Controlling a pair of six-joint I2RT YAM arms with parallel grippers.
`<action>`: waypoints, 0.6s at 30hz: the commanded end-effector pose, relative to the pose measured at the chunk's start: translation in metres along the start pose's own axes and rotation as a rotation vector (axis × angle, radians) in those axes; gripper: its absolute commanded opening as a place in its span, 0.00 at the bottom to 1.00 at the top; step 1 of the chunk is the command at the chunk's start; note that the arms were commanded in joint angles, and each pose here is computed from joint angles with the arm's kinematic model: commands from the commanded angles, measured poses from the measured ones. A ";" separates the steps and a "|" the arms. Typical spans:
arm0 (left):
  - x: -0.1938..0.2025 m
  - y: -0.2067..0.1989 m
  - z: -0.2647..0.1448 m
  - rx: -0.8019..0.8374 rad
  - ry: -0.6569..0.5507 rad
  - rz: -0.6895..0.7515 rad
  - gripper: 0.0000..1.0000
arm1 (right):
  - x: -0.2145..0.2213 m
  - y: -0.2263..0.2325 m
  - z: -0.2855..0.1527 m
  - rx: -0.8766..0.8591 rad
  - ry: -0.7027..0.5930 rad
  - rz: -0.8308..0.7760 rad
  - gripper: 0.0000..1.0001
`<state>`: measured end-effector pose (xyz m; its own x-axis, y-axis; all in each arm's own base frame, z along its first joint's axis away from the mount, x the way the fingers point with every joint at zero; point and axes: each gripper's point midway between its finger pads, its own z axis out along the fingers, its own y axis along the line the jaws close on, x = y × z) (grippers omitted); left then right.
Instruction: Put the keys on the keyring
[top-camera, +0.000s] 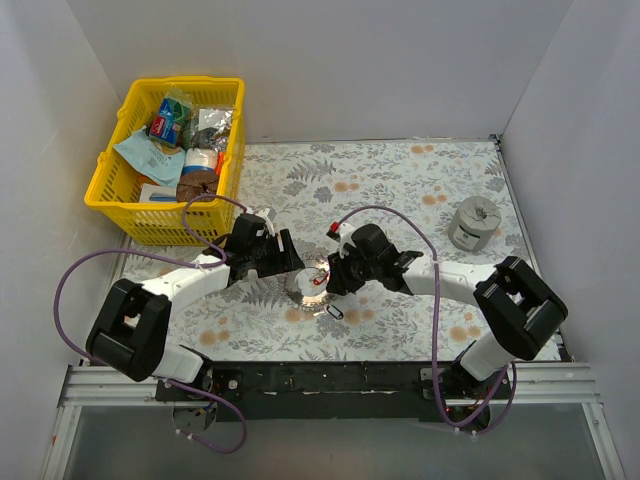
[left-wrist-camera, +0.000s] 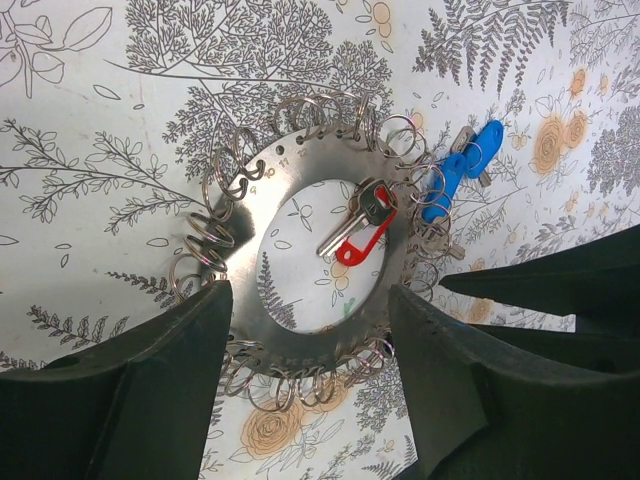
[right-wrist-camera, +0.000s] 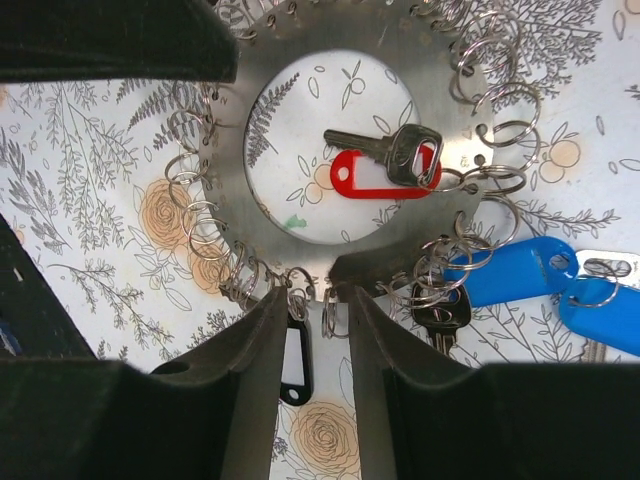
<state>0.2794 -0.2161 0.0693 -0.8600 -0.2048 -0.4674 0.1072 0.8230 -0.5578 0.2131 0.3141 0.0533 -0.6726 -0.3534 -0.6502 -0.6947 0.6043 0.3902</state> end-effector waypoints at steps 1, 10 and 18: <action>-0.007 -0.007 -0.007 0.028 -0.031 0.014 0.63 | -0.013 0.008 -0.001 -0.040 -0.003 0.030 0.39; -0.007 -0.007 -0.007 0.028 -0.029 0.018 0.64 | 0.000 0.004 0.006 -0.039 0.068 0.039 0.30; -0.007 -0.007 -0.005 0.027 -0.024 0.019 0.64 | 0.009 -0.001 0.009 -0.022 0.100 0.036 0.21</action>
<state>0.2787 -0.2158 0.0684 -0.8610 -0.2039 -0.4659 0.1066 0.8235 -0.5572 0.2047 0.3091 0.0315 -0.7343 -0.4000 -0.5485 -0.6575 0.6202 0.4279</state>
